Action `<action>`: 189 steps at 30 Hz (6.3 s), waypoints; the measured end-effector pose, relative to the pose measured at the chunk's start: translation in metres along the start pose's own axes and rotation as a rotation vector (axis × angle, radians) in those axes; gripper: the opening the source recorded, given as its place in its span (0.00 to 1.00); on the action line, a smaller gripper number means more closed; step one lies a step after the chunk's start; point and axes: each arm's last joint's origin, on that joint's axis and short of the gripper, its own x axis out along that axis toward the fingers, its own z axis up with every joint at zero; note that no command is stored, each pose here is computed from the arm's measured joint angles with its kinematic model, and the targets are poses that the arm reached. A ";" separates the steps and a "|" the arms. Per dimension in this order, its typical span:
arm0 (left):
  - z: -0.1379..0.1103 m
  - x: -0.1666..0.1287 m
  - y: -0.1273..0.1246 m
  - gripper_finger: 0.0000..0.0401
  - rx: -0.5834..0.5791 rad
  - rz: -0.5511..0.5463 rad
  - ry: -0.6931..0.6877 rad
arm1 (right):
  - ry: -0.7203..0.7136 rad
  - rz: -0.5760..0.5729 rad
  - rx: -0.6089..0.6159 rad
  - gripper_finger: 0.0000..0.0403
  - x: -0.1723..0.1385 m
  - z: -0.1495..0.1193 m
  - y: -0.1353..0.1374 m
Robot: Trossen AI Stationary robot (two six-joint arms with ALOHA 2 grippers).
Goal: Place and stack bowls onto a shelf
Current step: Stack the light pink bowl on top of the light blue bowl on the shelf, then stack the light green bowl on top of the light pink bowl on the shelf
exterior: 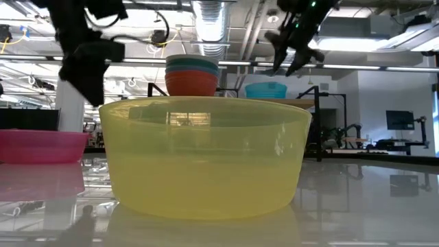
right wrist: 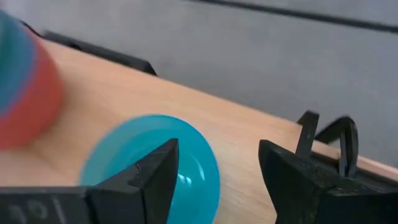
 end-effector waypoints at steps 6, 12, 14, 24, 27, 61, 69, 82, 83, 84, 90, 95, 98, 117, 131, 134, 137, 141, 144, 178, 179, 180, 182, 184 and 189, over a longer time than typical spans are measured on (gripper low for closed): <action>-0.030 0.032 0.013 0.42 -0.027 0.013 0.172 | -0.090 0.070 0.016 0.62 -0.034 0.005 0.000; -0.044 0.044 0.018 0.39 -0.022 -0.010 0.245 | -0.120 0.096 0.021 0.62 -0.049 0.005 -0.002; -0.048 0.047 0.019 0.35 -0.009 -0.013 0.265 | -0.122 0.098 0.022 0.62 -0.049 0.005 -0.002; -0.054 0.056 0.020 0.02 -0.081 -0.009 0.312 | -0.122 0.118 0.012 0.62 -0.051 0.003 0.003; -0.046 0.050 0.017 0.00 -0.084 -0.023 0.285 | -0.118 0.129 0.005 0.62 -0.052 0.002 0.005; 0.220 -0.073 -0.120 0.00 0.441 0.113 -0.491 | -0.293 0.387 -0.431 0.62 -0.104 -0.056 0.105; 0.228 -0.075 -0.128 0.00 0.479 0.120 -0.521 | -0.211 0.294 -0.450 0.55 -0.089 -0.067 0.107; 0.222 -0.078 -0.138 0.18 0.480 -0.010 -0.500 | -0.149 0.177 -0.393 0.07 -0.056 -0.058 0.099; 0.221 -0.079 -0.137 0.21 0.476 0.003 -0.496 | -0.147 0.171 -0.369 0.08 -0.053 -0.055 0.096; 0.219 -0.079 -0.136 0.24 0.471 0.024 -0.481 | -0.141 0.153 -0.345 0.08 -0.050 -0.051 0.092; 0.205 -0.096 -0.119 0.39 0.375 0.104 -0.412 | -0.059 0.051 -0.172 0.06 -0.028 -0.020 0.046; 0.194 -0.106 -0.112 0.44 0.302 0.095 -0.365 | 0.086 0.056 -0.050 0.09 -0.001 -0.006 0.012; 0.189 -0.106 -0.111 0.44 0.283 0.099 -0.331 | 0.159 0.076 -0.008 0.10 0.008 -0.003 -0.002; 0.156 -0.068 -0.121 0.44 0.248 0.103 -0.084 | 0.250 0.152 0.001 0.39 0.017 0.002 -0.021; 0.036 -0.018 -0.106 0.44 0.229 -0.116 0.275 | 0.142 0.214 -0.067 0.50 -0.002 0.009 -0.016; -0.002 -0.015 -0.098 0.44 0.215 -0.297 0.328 | 0.117 0.229 -0.070 0.50 -0.006 0.011 -0.014; -0.037 -0.008 -0.093 0.44 0.211 -0.466 0.387 | 0.108 0.234 -0.071 0.50 -0.006 0.011 -0.013; -0.076 0.001 -0.089 0.44 0.223 -0.551 0.455 | 0.096 0.240 -0.069 0.50 -0.007 0.012 -0.012; -0.096 0.007 -0.085 0.44 0.254 -0.535 0.501 | 0.097 0.246 -0.072 0.50 -0.007 0.011 -0.010; -0.131 -0.017 -0.104 0.17 0.456 -0.621 0.617 | 0.057 0.288 -0.044 0.50 -0.010 0.012 0.001; -0.135 -0.018 -0.104 0.17 0.477 -0.603 0.596 | 0.058 0.288 -0.044 0.50 -0.010 0.012 0.001; -0.139 -0.018 -0.104 0.17 0.491 -0.584 0.575 | 0.060 0.288 -0.045 0.50 -0.010 0.012 0.001; -0.142 -0.018 -0.105 0.17 0.502 -0.557 0.538 | 0.065 0.290 -0.049 0.50 -0.010 0.011 0.002; -0.145 -0.019 -0.106 0.17 0.504 -0.547 0.529 | 0.066 0.293 -0.052 0.50 -0.011 0.010 0.003; -0.150 -0.017 -0.111 0.17 0.519 -0.551 0.544 | 0.066 0.296 -0.054 0.50 -0.011 0.010 0.004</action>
